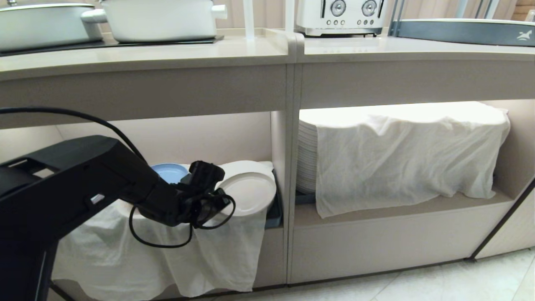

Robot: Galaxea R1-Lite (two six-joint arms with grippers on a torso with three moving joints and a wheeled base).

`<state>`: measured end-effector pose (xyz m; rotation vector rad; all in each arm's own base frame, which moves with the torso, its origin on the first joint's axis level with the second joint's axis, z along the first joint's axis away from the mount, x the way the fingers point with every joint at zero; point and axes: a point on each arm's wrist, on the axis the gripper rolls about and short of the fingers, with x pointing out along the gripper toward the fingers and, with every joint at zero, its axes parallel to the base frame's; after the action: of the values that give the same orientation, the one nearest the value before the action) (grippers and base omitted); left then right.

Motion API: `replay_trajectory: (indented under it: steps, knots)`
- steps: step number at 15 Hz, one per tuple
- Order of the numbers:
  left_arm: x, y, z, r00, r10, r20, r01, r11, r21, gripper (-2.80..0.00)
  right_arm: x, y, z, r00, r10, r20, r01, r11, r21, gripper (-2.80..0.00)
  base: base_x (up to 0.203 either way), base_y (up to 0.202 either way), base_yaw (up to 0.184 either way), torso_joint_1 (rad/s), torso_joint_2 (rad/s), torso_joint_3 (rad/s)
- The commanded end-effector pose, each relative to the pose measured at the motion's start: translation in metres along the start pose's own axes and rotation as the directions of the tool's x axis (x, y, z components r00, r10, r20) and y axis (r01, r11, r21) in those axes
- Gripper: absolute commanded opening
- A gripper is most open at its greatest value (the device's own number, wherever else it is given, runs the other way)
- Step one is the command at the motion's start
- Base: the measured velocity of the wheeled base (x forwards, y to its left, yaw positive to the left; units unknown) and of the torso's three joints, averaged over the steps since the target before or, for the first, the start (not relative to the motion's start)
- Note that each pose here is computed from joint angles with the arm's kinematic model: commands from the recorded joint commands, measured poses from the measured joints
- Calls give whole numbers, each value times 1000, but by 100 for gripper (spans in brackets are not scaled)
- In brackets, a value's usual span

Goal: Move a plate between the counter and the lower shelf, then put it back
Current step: Pick up the plate in the cupboard, then put the plate

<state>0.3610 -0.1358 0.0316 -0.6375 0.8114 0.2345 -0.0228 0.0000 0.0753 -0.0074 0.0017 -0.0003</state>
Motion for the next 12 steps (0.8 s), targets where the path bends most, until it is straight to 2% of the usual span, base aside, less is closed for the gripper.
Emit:
replay_trajectory:
  steps: [1,5,12]
  knots:
    - [-17,0,4,1000,-18,16,19,999,-28,-280,0,0,0,1000,0,0,0,1000,0,-280,0,0,0,0,0,0]
    - [-42,10,0,1000,11,-10,-12,999,-42,-280,0,0,0,1000,0,0,0,1000,0,-280,0,0,0,0,0,0]
    - [-108,27,-3,999,17,-30,-21,991,-135,-280,0,0,0,1000,0,0,0,1000,0,-280,0,0,0,0,0,0]
